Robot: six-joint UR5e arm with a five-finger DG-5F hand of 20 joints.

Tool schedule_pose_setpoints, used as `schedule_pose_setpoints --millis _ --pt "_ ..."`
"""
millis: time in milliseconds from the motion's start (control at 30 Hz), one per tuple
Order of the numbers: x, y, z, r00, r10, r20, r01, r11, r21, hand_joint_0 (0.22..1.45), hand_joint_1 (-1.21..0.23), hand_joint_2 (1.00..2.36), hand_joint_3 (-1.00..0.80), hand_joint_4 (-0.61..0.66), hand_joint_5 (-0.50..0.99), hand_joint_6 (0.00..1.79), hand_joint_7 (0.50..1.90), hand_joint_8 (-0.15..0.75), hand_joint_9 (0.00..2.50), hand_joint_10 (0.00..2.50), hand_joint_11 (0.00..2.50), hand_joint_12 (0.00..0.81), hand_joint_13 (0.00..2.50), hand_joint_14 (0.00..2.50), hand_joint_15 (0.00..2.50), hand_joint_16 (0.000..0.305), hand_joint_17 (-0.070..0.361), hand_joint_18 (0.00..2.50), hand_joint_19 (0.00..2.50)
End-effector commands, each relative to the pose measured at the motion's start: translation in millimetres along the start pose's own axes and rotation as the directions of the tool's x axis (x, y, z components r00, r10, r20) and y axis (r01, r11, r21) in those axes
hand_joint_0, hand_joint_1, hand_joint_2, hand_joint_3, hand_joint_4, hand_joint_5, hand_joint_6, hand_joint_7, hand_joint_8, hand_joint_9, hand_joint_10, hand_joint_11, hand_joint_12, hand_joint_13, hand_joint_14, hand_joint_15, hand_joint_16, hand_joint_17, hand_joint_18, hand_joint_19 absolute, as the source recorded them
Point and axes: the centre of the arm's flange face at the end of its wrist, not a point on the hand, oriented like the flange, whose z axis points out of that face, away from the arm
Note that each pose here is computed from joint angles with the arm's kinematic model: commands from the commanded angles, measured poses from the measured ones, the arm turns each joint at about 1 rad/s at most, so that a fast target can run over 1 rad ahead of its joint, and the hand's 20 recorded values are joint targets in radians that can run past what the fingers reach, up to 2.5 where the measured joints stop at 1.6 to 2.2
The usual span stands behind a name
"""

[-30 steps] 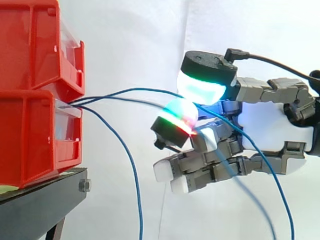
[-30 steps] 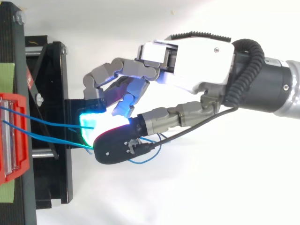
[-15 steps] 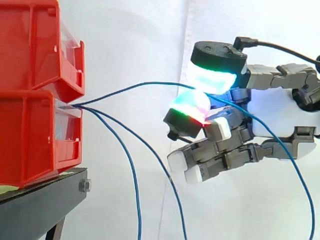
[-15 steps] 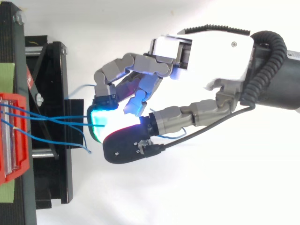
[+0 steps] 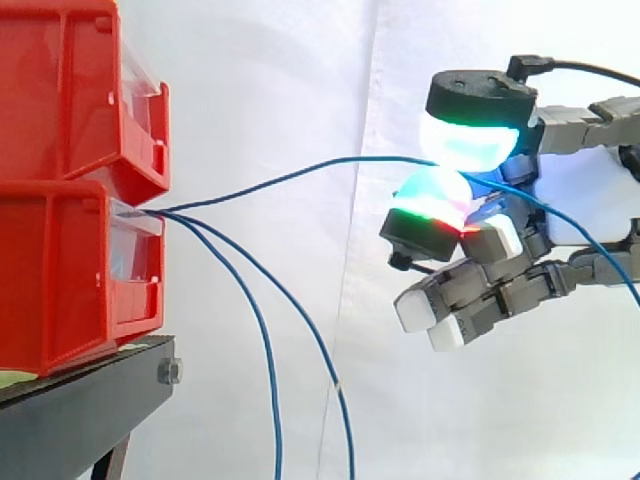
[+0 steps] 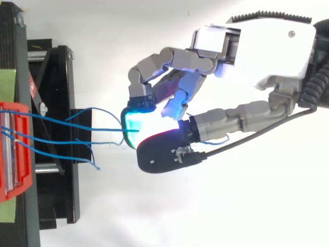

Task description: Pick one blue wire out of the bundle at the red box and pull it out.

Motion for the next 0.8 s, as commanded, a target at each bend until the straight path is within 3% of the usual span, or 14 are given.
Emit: schedule_pose_setpoints --millis 0,200,767 --pt "-0.4 0.0 -0.6 1.0000 0.005 -0.001 -0.005 1.0000 0.004 0.60 -0.79 1.02 -0.09 0.04 -0.06 0.80 1.18 0.232 1.13 0.02 0.68 0.372 0.66 0.01 0.39 0.054 0.121 0.42 0.37" --pt "0.8 2.8 1.8 1.0000 0.000 0.003 0.000 0.9998 -0.021 0.60 -0.78 1.02 -0.09 0.05 -0.07 0.80 1.18 0.242 1.13 0.02 0.67 0.373 0.66 0.02 0.38 0.054 0.121 0.42 0.37" --pt "4.0 3.5 1.6 1.0000 -0.002 -0.001 0.002 0.9998 -0.022 0.60 -0.78 1.02 -0.09 0.05 -0.07 0.81 1.16 0.247 1.13 0.02 0.68 0.364 0.66 0.02 0.39 0.054 0.122 0.44 0.38"
